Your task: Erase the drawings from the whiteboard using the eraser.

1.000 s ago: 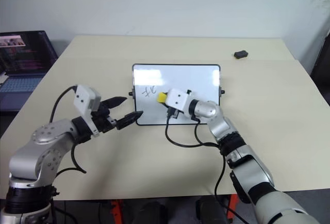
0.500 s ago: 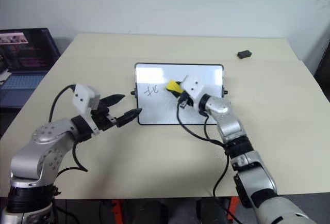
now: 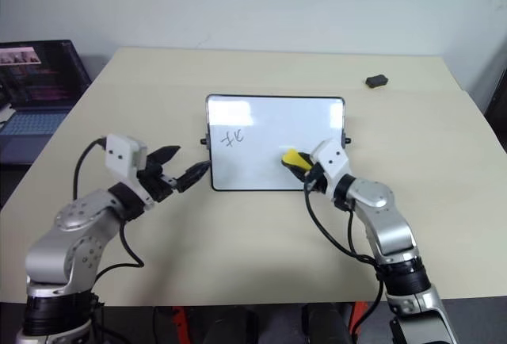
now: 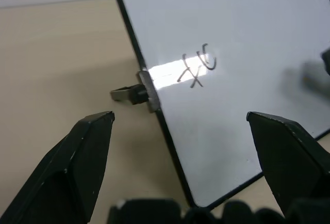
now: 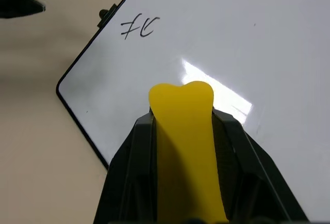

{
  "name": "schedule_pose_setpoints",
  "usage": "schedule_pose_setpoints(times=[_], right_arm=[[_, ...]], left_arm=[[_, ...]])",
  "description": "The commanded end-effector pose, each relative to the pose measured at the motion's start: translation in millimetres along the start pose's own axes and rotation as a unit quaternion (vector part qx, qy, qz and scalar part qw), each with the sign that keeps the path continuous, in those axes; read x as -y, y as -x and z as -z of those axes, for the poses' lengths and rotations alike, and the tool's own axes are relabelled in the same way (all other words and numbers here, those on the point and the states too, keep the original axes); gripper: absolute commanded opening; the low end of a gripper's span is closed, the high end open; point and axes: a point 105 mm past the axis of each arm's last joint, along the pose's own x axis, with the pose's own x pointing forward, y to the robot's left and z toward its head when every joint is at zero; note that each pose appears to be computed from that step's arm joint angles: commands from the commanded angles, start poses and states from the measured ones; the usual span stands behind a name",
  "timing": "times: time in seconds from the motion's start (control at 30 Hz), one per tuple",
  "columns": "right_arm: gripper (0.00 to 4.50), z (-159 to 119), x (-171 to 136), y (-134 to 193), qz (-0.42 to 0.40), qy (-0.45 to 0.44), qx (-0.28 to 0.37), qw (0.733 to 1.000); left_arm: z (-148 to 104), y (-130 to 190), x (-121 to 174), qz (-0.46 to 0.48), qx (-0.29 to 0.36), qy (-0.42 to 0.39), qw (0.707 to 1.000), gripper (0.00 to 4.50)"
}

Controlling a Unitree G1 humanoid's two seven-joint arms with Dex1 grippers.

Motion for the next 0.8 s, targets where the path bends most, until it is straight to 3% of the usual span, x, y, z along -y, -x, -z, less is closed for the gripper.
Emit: schedule_pose_setpoints(times=[0.03, 0.3, 0.57, 0.8], right_arm=[[1.1, -6.6, 3.1, 11.4, 0.018, -0.004, 0.007, 1.0], [1.09, -10.4, -0.2, 11.2, 0.009, 0.037, 0.014, 0.999], [1.09, -53.5, -12.7, -34.7, -0.028, 0.13, 0.096, 0.986], [1.09, -67.8, 19.1, -79.9, 0.059, 0.195, 0.079, 0.976]], left_arm=[[-13.3, 8.1, 0.9, -0.013, 0.027, -0.028, 0.999, 4.5], [-18.3, 8.4, -2.8, -0.035, 0.035, -0.044, 0.998, 4.5], [-19.6, 7.4, -6.9, -0.056, 0.035, -0.046, 0.997, 4.5], [-16.8, 11.3, -11.6, -0.062, 0.028, -0.051, 0.996, 4.5]])
